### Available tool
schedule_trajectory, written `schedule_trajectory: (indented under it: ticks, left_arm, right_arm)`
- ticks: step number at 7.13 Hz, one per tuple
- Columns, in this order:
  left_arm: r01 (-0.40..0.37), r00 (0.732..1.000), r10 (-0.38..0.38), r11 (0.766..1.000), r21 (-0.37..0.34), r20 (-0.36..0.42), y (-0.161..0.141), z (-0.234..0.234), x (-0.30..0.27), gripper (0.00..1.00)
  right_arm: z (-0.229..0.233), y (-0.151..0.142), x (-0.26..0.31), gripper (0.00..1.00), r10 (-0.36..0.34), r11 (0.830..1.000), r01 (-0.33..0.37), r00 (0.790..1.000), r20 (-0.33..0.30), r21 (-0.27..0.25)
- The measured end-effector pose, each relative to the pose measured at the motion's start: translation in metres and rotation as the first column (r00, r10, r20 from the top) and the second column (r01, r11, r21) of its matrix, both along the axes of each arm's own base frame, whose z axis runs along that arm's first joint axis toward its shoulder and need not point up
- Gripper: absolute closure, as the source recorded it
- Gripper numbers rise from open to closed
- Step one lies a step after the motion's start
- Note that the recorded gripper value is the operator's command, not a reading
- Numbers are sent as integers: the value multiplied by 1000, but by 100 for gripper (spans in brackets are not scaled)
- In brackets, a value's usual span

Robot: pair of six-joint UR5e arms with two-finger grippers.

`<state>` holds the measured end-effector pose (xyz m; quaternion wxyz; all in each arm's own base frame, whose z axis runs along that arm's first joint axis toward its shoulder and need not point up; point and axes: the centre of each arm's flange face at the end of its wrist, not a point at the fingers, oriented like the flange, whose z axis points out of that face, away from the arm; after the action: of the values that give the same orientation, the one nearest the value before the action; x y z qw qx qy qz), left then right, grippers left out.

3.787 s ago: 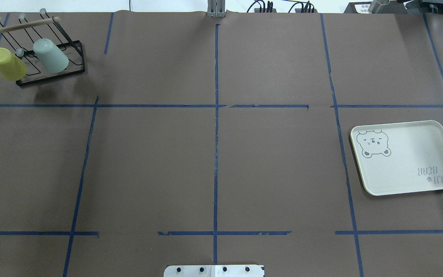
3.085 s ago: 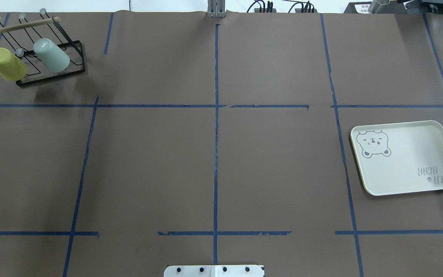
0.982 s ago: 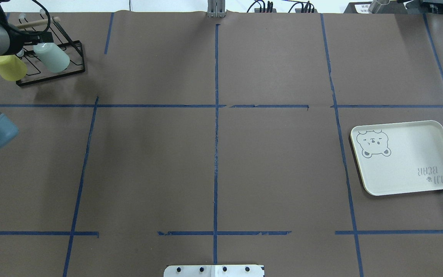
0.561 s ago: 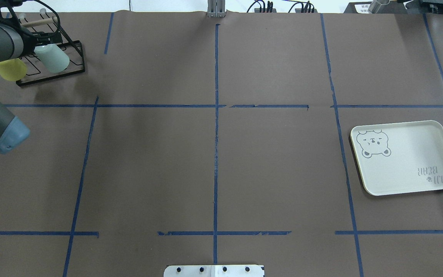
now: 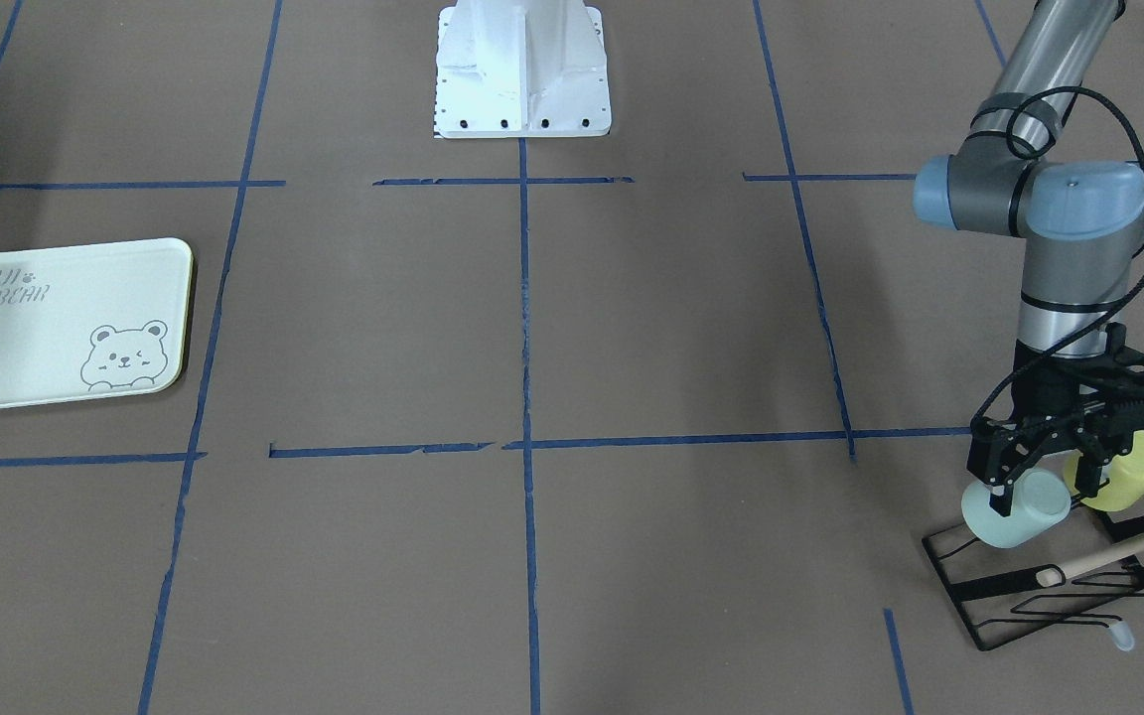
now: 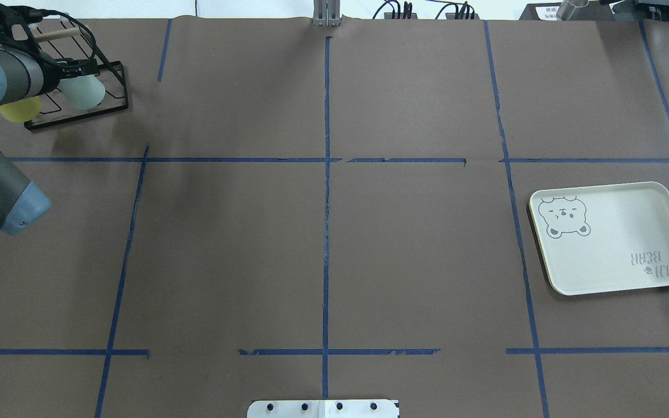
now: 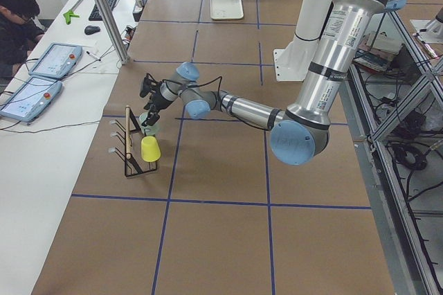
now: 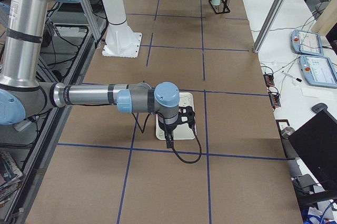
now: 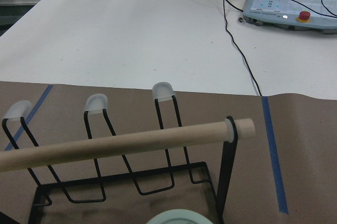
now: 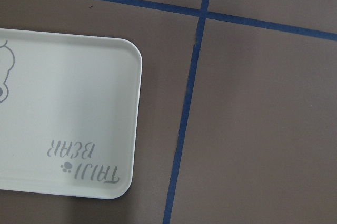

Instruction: Left arm grabs green cup and hands to right arm on tray

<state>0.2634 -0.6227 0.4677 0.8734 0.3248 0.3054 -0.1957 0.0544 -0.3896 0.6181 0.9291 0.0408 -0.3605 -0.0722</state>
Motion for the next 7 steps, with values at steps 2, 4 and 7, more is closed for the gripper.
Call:
schedule_trajectory:
  ticks: [2,4,7]
  left_arm:
    - [-6,1000,6,1000,-5,3,0,4,5,0]
    - [-14,1000,15,1000,-11,6,0,12,13,0]
    - [-18,1000,19,1000,-16,10,-2,18,17,1]
  right_arm:
    - [0,0,0,0,0,1000,0,1000,0,0]
    - [1,0,0,0,0,1000,0,1000,0,-1]
    - [1,0,0,0,0,1000,0,1000,0,-1]
